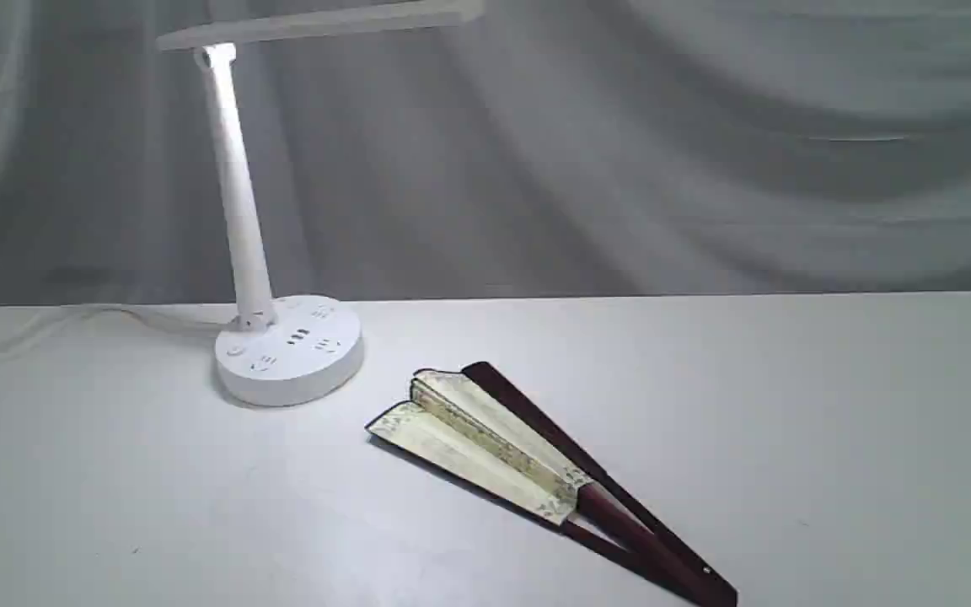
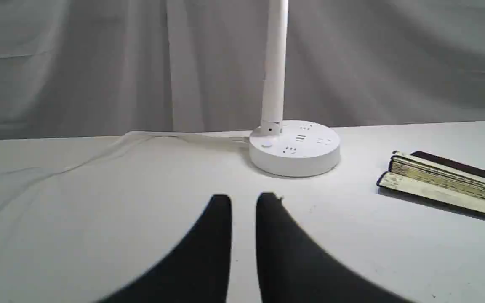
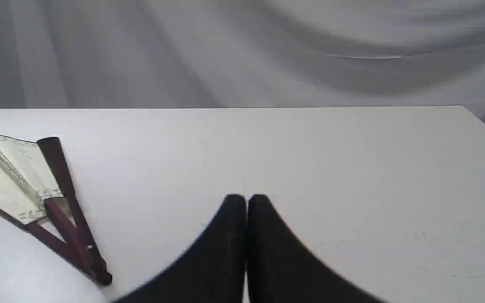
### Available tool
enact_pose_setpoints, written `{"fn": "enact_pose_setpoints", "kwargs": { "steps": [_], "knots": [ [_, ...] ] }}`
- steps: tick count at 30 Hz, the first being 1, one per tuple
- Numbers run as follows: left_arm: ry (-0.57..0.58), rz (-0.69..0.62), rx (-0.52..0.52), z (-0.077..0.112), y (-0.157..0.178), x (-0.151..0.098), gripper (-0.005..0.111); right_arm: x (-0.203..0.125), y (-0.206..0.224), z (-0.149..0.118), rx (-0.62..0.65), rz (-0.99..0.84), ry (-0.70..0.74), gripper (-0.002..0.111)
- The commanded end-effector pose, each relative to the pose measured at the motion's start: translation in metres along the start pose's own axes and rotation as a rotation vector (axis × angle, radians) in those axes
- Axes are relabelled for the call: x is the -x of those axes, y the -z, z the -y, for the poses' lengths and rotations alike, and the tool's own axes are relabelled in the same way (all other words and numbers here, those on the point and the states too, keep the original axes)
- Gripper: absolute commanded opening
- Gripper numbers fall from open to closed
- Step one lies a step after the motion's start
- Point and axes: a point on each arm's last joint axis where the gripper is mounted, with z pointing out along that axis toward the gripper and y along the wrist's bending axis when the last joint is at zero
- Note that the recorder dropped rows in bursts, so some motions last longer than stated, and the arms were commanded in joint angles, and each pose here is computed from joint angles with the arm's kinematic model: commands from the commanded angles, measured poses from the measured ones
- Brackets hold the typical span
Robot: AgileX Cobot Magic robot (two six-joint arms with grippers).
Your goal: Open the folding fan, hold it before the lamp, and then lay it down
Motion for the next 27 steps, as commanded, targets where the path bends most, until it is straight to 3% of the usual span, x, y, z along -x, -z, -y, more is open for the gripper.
{"fn": "enact_pose_setpoints", "kwargs": {
  "steps": [1, 11, 16, 20, 23, 27],
  "knots": [
    [0.016, 0.010, -0.005, 0.000, 0.000, 0.000, 0.011, 0.000, 0.000, 0.000, 0.002, 0.011, -0.002, 0.000],
    [0.015, 0.014, -0.004, 0.000, 0.000, 0.000, 0.011, 0.008, 0.001, -0.001, 0.008, 0.104, -0.002, 0.000],
    [0.018, 0.120, 0.002, 0.000, 0.001, 0.010, 0.011, 0.014, 0.001, -0.001, 0.016, 0.161, -0.036, 0.000],
    [0.163, 0.241, -0.008, -0.001, 0.003, 0.020, 0.011, 0.017, 0.002, -0.001, 0.023, 0.195, -0.075, 0.000],
    [0.201, 0.211, -0.012, -0.001, 0.002, 0.020, 0.011, 0.024, 0.004, -0.001, 0.027, 0.216, -0.096, 0.000],
    [0.216, 0.195, -0.019, 0.000, 0.009, 0.037, 0.011, 0.046, 0.012, -0.002, 0.031, 0.249, -0.096, 0.000]
  ]
}}
